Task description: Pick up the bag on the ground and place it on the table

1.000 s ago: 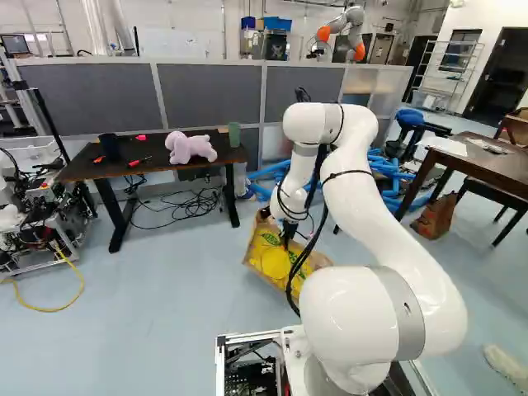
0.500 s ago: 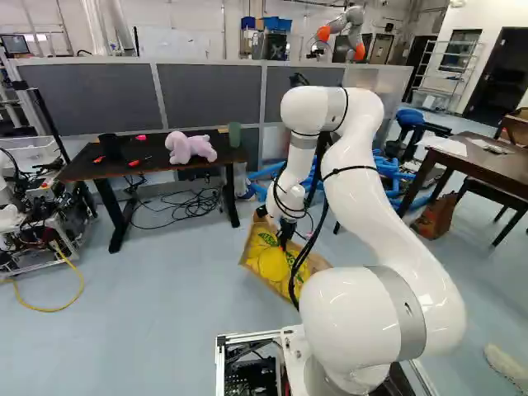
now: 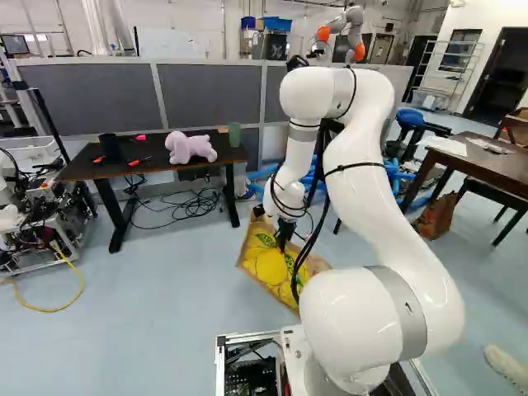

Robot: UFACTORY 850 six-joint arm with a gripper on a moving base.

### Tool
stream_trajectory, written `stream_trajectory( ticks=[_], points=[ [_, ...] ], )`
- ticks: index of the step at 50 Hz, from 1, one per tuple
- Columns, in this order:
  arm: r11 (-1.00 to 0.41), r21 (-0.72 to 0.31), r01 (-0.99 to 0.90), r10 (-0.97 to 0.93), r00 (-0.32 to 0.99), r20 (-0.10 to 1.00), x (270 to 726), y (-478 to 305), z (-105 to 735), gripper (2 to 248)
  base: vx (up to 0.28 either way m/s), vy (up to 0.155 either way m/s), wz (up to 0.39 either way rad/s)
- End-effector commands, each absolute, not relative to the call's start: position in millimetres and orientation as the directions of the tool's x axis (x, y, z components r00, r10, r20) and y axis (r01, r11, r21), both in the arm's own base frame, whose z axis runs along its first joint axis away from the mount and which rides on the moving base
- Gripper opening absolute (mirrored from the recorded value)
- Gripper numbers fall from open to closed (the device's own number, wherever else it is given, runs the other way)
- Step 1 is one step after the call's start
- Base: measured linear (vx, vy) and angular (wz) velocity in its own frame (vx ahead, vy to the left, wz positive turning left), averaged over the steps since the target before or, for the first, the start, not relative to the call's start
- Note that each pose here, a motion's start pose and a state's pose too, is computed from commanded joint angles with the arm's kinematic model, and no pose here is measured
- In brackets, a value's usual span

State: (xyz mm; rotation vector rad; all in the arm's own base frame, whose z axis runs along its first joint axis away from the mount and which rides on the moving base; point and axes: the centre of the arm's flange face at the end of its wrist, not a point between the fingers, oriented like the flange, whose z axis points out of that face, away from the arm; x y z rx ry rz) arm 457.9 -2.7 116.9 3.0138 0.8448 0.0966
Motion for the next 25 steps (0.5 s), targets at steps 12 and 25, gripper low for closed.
stream_trajectory(
  ticks=[12, 25],
  points=[
    [-0.873, 0.029, 0.486, 0.487, 0.871, 0.065, 446, 3, 135, 22, 0.000, 0.000, 0.000],
    [-0.894, 0.035, 0.447, 0.448, 0.890, 0.083, 439, 6, 154, 22, 0.000, 0.000, 0.000]
  ],
)
